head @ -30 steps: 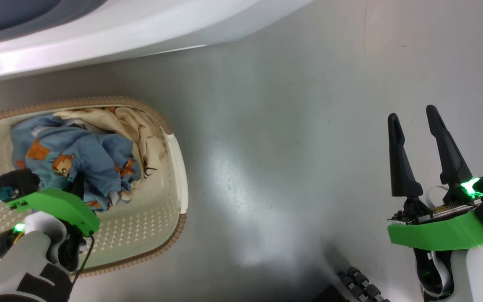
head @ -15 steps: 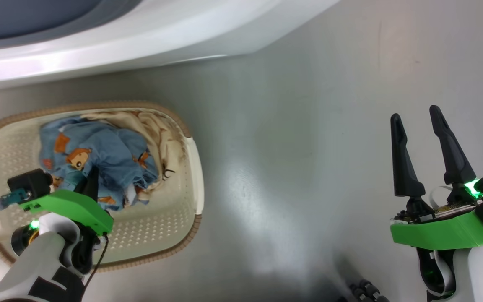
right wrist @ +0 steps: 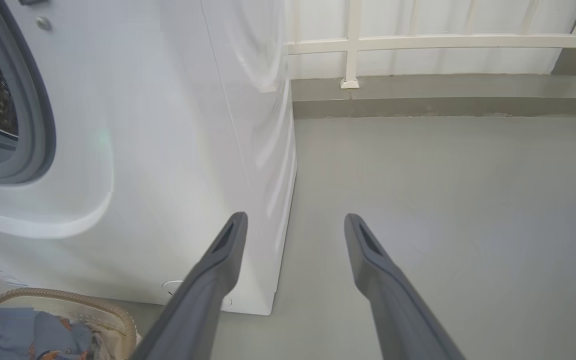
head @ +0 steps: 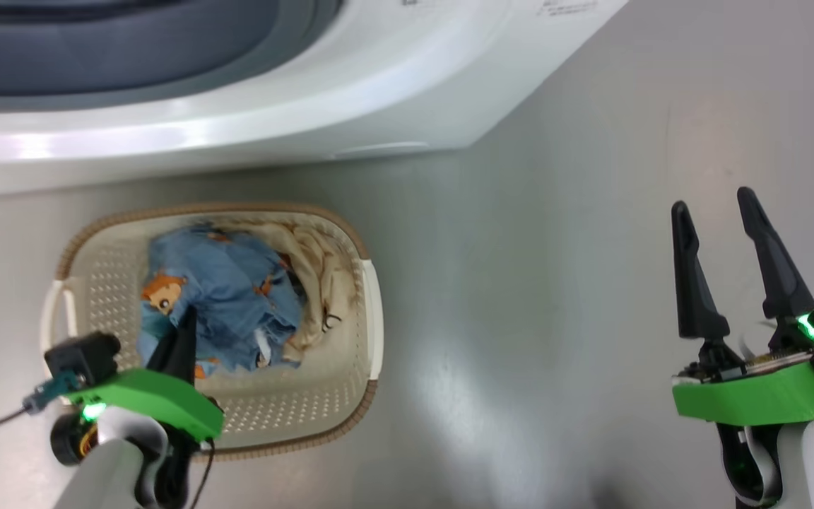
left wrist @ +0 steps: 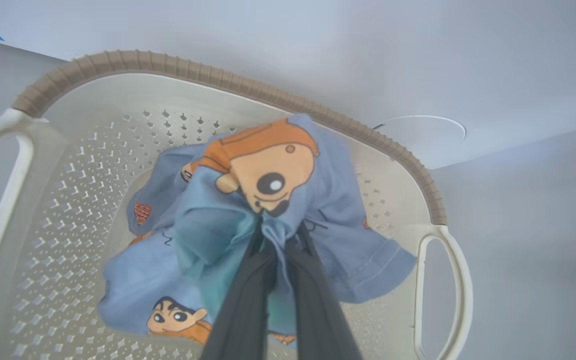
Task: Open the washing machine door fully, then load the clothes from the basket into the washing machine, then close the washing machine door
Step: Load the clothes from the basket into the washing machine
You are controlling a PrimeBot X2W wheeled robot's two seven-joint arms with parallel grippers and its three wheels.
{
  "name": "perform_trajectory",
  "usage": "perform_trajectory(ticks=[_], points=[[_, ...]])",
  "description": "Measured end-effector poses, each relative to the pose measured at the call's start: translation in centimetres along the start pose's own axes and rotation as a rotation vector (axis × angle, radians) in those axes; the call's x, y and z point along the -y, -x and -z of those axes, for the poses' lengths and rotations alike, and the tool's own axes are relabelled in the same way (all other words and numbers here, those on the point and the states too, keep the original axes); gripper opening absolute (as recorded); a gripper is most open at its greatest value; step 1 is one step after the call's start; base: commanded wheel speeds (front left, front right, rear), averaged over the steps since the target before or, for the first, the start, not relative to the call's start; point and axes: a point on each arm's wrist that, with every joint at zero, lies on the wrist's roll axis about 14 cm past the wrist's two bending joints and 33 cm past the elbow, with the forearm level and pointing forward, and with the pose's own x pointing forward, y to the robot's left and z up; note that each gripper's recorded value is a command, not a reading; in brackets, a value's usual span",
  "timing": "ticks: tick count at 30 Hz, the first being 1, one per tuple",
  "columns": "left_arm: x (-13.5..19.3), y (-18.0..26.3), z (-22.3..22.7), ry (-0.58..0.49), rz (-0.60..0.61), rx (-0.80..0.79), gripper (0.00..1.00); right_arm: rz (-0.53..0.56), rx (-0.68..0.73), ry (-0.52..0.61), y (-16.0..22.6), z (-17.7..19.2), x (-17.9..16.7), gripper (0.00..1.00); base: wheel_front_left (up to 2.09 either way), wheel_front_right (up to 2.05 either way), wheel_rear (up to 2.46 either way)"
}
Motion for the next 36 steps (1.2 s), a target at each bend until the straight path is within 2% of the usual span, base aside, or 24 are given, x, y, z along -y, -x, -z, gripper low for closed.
perform_trajectory(ticks=[19,36], points=[[3.3,11.1,-5.8,-0.071,0.003,0.316,0.00,-0.037,0.081,-0.008,6.1,-5.7,-1.5,1.00,0.00,0.00,0.00],[6.2,22.2,-9.6,-0.194,0.044,0.621,0.00,-0.038,0.151,-0.014,13.4,-8.7,-1.8,1.00,0.00,0.00,0.00]])
